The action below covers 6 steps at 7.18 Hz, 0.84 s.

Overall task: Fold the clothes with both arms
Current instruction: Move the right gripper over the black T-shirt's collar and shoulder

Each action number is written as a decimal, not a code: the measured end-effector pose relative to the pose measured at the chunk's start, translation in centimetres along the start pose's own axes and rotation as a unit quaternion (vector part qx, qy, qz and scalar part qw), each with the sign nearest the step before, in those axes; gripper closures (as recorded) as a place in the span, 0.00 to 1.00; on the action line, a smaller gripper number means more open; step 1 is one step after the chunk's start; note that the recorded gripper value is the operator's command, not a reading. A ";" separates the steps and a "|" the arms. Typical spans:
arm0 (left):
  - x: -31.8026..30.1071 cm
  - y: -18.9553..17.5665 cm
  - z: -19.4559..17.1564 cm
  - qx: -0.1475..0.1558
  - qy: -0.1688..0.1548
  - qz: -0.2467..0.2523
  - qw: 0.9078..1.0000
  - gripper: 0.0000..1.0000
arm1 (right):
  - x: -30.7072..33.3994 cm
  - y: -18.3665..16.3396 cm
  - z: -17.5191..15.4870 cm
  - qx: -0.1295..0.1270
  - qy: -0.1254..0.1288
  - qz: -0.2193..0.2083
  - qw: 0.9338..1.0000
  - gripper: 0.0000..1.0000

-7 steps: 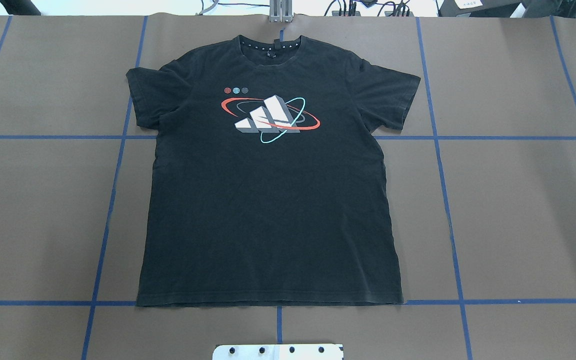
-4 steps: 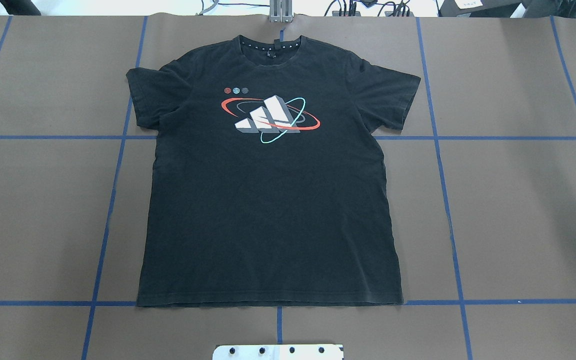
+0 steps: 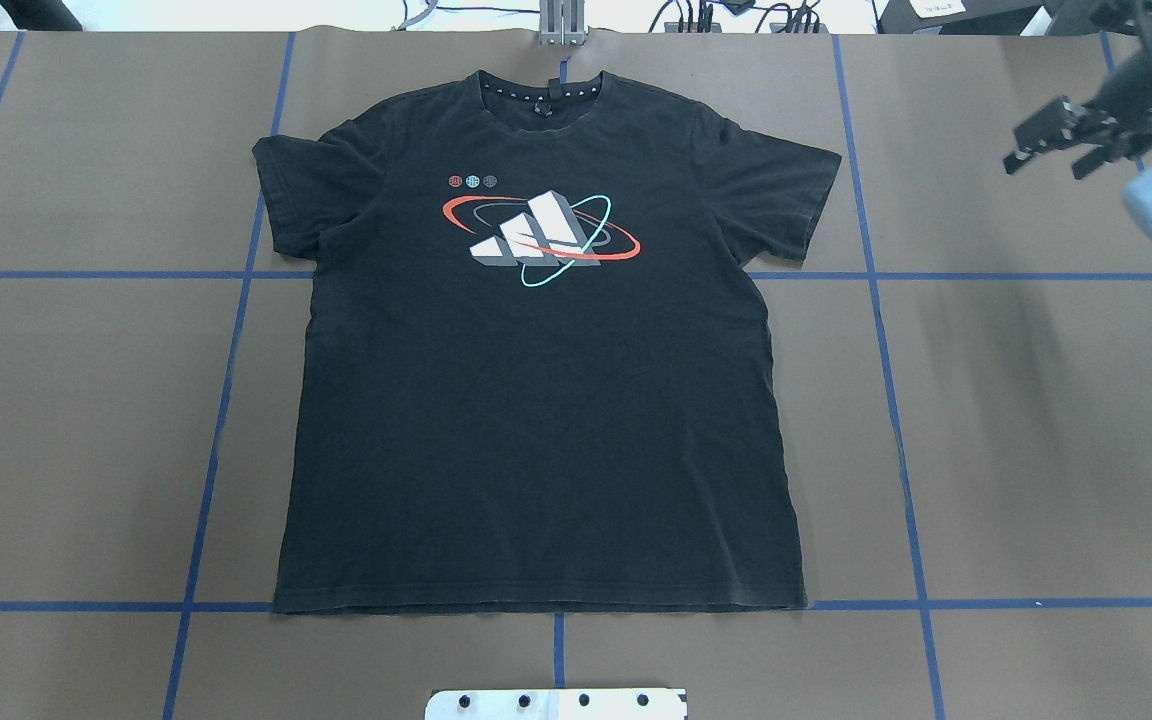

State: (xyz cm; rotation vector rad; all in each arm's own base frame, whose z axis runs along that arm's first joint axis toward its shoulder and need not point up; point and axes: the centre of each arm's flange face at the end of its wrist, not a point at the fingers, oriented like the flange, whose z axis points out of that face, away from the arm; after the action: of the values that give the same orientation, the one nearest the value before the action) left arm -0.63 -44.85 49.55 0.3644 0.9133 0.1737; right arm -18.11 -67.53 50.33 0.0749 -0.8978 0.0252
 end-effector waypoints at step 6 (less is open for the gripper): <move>1.0 -0.3 -0.8 0.010 -0.003 0.007 1.000 0.00 | -14.6 -2.7 11.1 0.179 0.035 0.097 0.978 0.25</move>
State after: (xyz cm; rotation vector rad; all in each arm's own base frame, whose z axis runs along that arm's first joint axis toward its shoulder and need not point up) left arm -0.71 -44.68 48.23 0.3894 0.9075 0.1777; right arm -35.72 -70.94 45.68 0.3208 -0.8197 0.3708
